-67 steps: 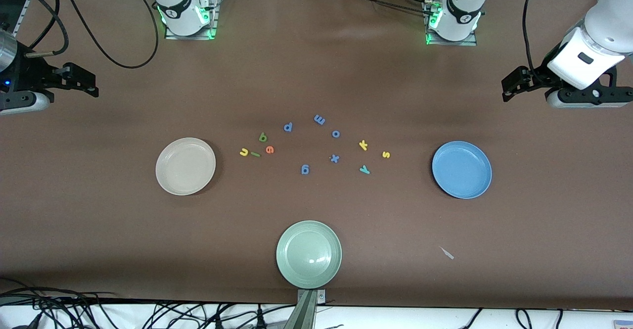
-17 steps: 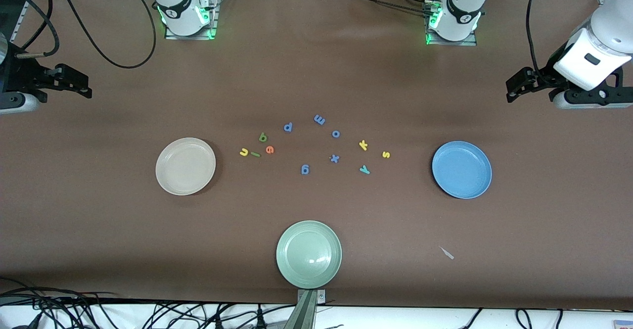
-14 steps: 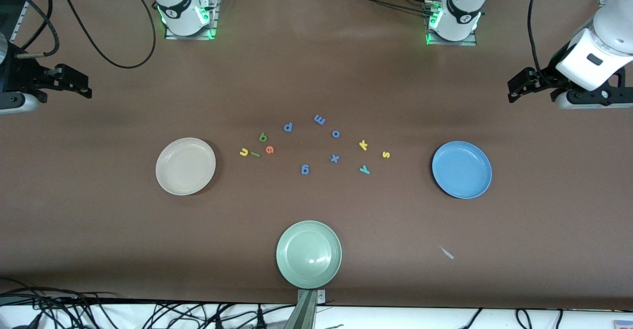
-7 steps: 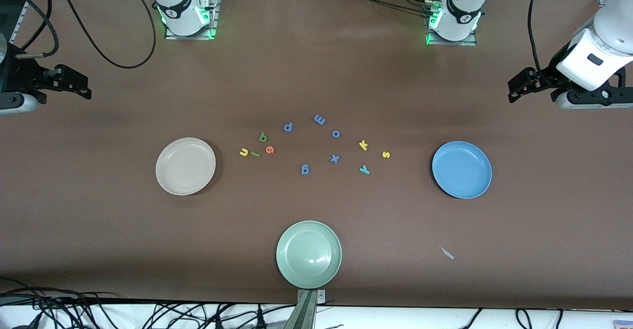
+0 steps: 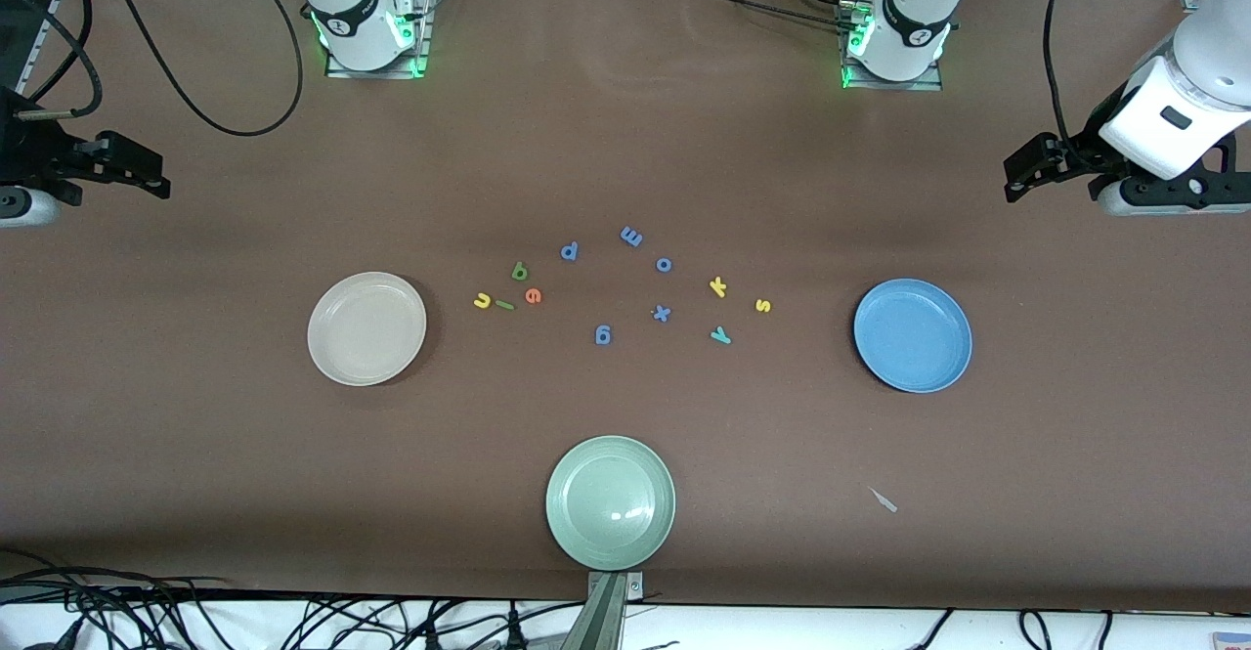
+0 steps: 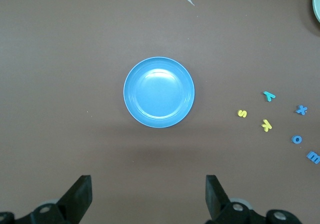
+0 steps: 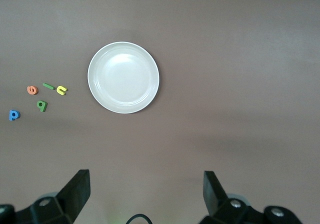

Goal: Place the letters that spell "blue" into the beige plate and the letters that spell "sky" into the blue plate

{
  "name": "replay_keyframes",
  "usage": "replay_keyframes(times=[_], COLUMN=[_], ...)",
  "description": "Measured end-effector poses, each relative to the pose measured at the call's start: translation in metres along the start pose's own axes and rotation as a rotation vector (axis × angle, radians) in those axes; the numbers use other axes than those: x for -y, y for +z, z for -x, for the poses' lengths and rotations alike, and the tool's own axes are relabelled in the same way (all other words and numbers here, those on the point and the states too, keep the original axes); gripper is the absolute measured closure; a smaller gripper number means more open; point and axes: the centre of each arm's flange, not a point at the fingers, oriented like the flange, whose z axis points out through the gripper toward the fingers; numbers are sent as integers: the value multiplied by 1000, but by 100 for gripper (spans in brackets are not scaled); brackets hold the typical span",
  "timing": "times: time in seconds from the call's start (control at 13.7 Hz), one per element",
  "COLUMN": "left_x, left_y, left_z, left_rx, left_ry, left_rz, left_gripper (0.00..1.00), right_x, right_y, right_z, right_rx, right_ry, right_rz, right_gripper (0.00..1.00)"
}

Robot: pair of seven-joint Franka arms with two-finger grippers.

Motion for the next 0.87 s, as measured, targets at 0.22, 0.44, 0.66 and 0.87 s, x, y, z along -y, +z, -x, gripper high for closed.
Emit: replay_keyframes(times=[0.22,0.44,0.66,0.87], left_x=[0,0,0,-10], left_y=[0,1,2,23], left_z=[0,1,1,-7], left_rx=[5,6,12,53], left_ry=[0,0,0,18], left_rz=[-1,-1,-1,-6], left_gripper=[0,0,0,0], right_x=[-3,-7,-7,-7], right_y=[0,0,0,1], right_z=[0,1,1,1], right_rx=[1,1,1,1], right_ry=[7,14,14,14], right_rz=[0,0,0,0], right_gripper=[0,0,0,0])
